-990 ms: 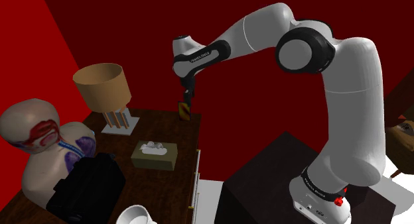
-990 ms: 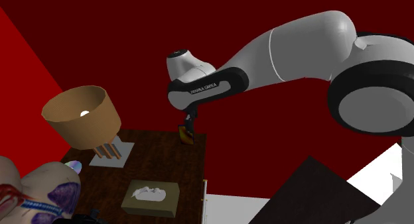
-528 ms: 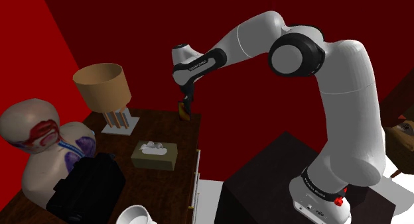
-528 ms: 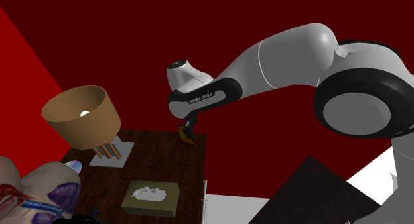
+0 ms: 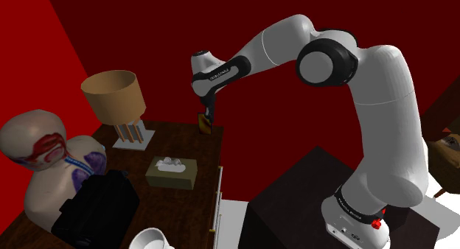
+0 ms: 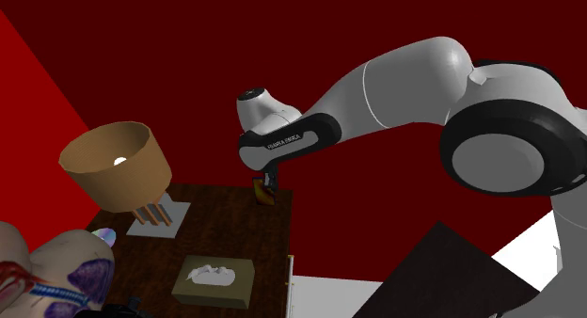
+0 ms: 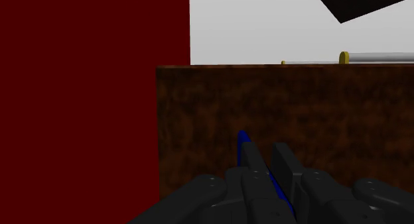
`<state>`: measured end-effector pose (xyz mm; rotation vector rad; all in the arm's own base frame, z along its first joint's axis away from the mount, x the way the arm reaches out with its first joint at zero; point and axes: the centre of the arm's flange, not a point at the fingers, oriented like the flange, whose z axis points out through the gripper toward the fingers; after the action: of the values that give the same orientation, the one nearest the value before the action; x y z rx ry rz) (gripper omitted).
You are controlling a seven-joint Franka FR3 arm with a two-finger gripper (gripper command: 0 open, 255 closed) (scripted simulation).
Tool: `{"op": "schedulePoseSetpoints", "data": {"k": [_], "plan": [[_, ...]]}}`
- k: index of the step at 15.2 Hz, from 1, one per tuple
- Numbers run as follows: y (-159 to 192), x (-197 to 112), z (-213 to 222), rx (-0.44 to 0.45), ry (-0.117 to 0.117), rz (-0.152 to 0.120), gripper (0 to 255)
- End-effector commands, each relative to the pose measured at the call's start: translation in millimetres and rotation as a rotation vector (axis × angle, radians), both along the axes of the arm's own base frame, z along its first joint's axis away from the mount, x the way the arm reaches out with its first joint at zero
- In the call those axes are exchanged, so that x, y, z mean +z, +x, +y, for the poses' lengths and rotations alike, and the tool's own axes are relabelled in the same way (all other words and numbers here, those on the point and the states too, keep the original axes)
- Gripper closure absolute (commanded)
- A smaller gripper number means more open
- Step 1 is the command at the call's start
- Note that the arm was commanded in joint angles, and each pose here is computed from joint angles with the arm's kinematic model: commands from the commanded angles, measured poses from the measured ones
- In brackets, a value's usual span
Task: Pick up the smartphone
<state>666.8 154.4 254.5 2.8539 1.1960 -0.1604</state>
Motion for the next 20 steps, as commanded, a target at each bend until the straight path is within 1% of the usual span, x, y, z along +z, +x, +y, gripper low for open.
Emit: {"op": "schedulePoseSetpoints", "data": {"k": [1,4,19,20], "plan": [[0,0,0,0.0,0.0,0.0,255],[-1,0,0,0.0,0.0,0.0,255],[-1,79,0,0.0,0.0,0.0,255],[-1,80,0,0.0,0.0,0.0,255]]}}
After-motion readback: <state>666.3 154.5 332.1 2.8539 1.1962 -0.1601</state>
